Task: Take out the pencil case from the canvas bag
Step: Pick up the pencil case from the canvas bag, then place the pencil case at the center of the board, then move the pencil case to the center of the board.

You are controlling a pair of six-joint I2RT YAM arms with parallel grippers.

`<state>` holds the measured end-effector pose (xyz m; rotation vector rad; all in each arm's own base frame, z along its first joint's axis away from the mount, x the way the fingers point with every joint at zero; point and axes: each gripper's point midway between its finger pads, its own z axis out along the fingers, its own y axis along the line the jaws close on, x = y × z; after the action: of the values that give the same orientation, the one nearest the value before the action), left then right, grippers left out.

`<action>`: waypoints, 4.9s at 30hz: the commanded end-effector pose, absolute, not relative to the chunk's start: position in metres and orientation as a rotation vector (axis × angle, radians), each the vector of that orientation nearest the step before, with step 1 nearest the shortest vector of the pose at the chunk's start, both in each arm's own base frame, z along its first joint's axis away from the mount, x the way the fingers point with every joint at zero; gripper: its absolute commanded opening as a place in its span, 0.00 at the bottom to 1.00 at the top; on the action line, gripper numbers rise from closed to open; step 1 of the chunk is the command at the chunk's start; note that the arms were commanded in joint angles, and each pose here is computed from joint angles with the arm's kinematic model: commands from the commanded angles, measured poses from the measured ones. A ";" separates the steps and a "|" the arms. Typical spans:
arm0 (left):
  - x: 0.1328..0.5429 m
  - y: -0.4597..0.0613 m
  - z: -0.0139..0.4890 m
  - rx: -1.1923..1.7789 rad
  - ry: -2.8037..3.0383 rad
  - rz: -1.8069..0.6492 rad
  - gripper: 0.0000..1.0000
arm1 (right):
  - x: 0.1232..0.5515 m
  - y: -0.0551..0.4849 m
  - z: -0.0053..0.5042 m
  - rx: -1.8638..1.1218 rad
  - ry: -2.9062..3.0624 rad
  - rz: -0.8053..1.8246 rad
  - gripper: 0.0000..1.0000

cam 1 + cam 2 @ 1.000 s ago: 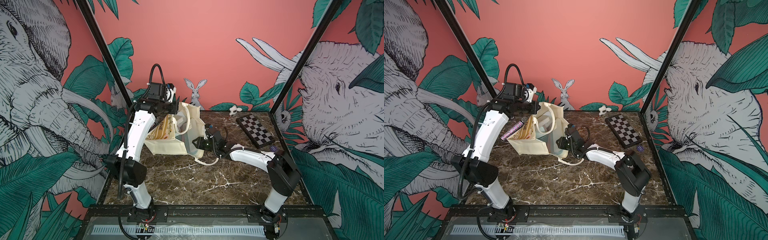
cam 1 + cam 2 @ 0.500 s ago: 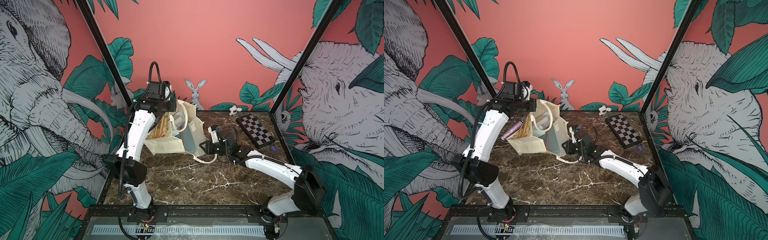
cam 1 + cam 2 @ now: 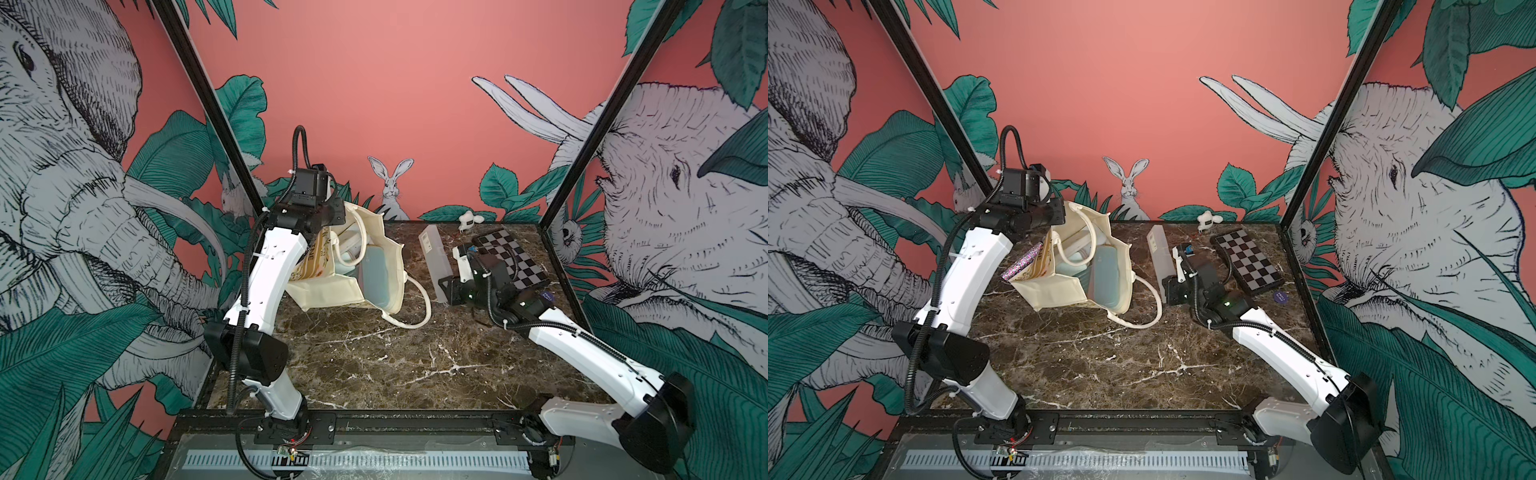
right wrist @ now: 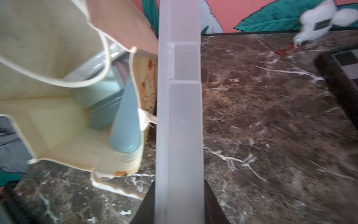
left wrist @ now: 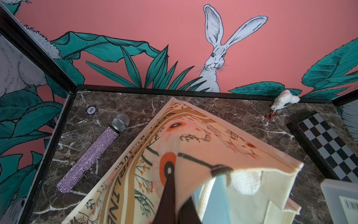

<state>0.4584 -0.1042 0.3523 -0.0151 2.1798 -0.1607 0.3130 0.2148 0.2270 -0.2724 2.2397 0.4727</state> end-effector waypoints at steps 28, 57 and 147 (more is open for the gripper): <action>0.445 -0.099 0.385 -0.021 2.132 -0.177 0.00 | 0.462 0.107 0.146 -0.372 2.506 -0.840 0.12; 0.443 -0.100 0.376 0.001 2.162 -0.169 0.00 | 0.511 0.091 0.086 -0.426 2.595 -0.898 0.57; 0.466 -0.237 0.382 0.609 2.041 -0.697 0.00 | 0.397 0.205 0.225 -0.049 2.164 0.499 0.45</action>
<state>0.4773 -0.2251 0.3309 0.5230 2.2088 -0.6478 0.4067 0.1765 0.1931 -0.0136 2.2900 0.3852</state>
